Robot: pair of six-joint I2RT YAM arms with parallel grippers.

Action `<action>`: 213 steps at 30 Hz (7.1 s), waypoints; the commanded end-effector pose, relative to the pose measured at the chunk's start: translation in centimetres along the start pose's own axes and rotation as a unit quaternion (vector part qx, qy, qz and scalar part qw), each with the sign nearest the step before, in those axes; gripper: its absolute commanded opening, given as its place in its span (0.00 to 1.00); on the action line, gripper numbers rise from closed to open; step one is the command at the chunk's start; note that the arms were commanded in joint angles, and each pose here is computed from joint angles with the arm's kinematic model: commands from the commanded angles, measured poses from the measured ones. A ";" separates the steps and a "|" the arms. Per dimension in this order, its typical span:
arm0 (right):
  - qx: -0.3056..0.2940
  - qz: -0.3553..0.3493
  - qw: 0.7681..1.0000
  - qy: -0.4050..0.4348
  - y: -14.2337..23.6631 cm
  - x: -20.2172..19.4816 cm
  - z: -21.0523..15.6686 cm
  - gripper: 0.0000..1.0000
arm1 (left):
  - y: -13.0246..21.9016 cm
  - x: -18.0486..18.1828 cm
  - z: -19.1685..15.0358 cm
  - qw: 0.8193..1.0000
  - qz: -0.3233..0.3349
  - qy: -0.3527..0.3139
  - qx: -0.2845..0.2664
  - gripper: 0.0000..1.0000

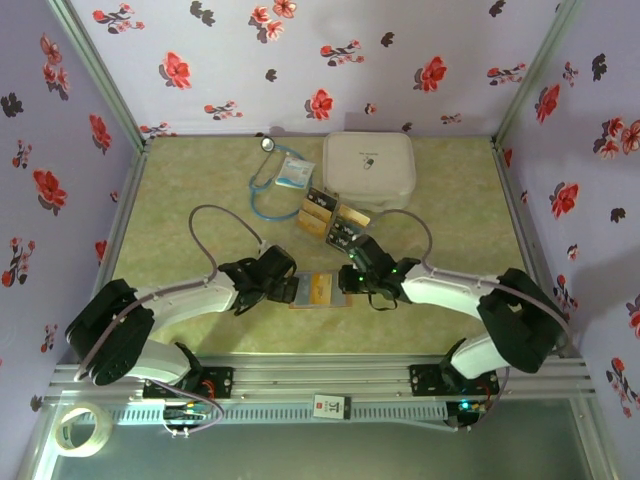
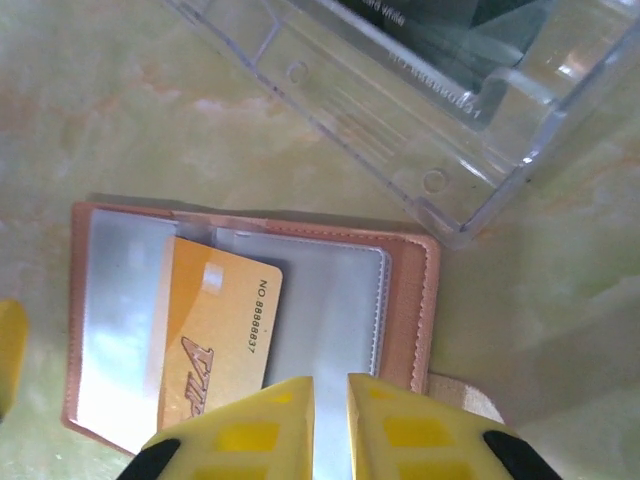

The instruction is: Put the credit cards into the card holder

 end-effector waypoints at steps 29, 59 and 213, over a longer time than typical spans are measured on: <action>0.032 -0.007 0.999 0.040 -3.2 2.9 0.8 0.10 | -2.1 -0.2 -0.9 1.000 0.011 -0.016 0.018 1.00; 0.010 0.005 0.999 0.044 -1.9 4.5 1.2 0.09 | -0.4 3.0 0.4 0.997 0.062 0.025 0.025 1.00; 0.002 0.148 0.989 -0.017 -6.1 12.6 1.8 0.40 | 4.7 6.3 2.4 0.993 0.024 0.103 -0.053 1.00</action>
Point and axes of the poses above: each hand's point on the last joint's axis, 136 mm out from that joint toward the fingers, its own y axis back along the fingers, its own x axis along the line the jaws close on, z = x × y, the point moved 3 cm from there along y, back along the fingers, and after that the axes turned 15 degrees about y, right-handed, at the moved point
